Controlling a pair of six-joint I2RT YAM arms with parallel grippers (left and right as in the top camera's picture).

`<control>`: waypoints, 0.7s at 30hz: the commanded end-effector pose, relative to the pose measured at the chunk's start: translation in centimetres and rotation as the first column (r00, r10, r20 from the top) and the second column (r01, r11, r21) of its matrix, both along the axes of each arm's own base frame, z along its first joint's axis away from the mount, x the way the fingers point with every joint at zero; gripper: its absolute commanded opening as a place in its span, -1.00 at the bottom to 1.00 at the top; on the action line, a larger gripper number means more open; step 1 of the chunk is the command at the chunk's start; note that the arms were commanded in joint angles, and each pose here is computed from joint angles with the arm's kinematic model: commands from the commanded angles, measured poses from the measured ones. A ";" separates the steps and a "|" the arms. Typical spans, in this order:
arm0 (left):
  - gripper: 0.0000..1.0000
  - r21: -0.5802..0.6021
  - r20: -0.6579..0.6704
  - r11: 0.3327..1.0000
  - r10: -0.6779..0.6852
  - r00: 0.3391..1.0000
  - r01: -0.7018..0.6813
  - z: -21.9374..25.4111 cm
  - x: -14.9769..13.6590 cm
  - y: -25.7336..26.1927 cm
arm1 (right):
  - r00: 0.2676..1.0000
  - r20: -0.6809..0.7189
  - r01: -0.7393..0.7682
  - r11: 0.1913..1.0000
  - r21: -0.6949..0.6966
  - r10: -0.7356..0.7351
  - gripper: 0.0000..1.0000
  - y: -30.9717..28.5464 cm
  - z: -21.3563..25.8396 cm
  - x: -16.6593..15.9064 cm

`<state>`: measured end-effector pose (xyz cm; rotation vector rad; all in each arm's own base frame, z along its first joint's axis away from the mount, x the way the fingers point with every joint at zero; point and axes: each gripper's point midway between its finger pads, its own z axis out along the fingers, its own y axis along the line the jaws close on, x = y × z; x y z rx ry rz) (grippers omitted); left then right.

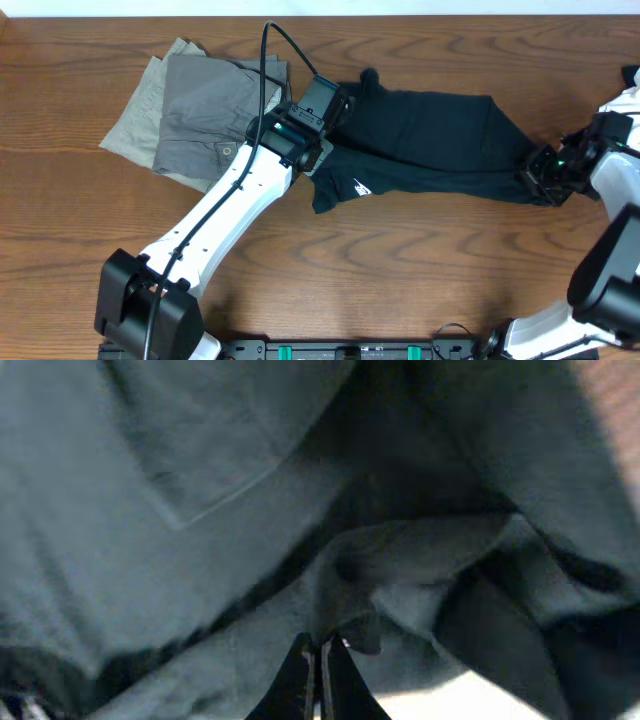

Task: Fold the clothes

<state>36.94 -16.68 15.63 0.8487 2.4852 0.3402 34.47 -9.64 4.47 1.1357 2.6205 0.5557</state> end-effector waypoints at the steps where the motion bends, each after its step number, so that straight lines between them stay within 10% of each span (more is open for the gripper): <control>1: -0.87 -0.025 0.070 0.999 0.043 0.997 -0.042 2.5 0.7 0.4 | 0.984 0.179 -0.003 0.996 -0.093 0.019 -0.98 -1.6 6.4 1.2; 10: -0.88 -0.148 0.238 0.989 0.043 0.970 -0.007 13.4 -2.3 1.6 | 0.881 0.460 0.060 0.938 -0.341 0.111 -0.98 -3.2 17.6 0.6; 21: -0.88 -0.248 0.489 0.946 -0.064 0.870 0.209 27.8 -9.9 2.2 | 0.785 0.619 0.263 0.906 -0.333 0.000 -0.98 -4.0 27.9 -3.5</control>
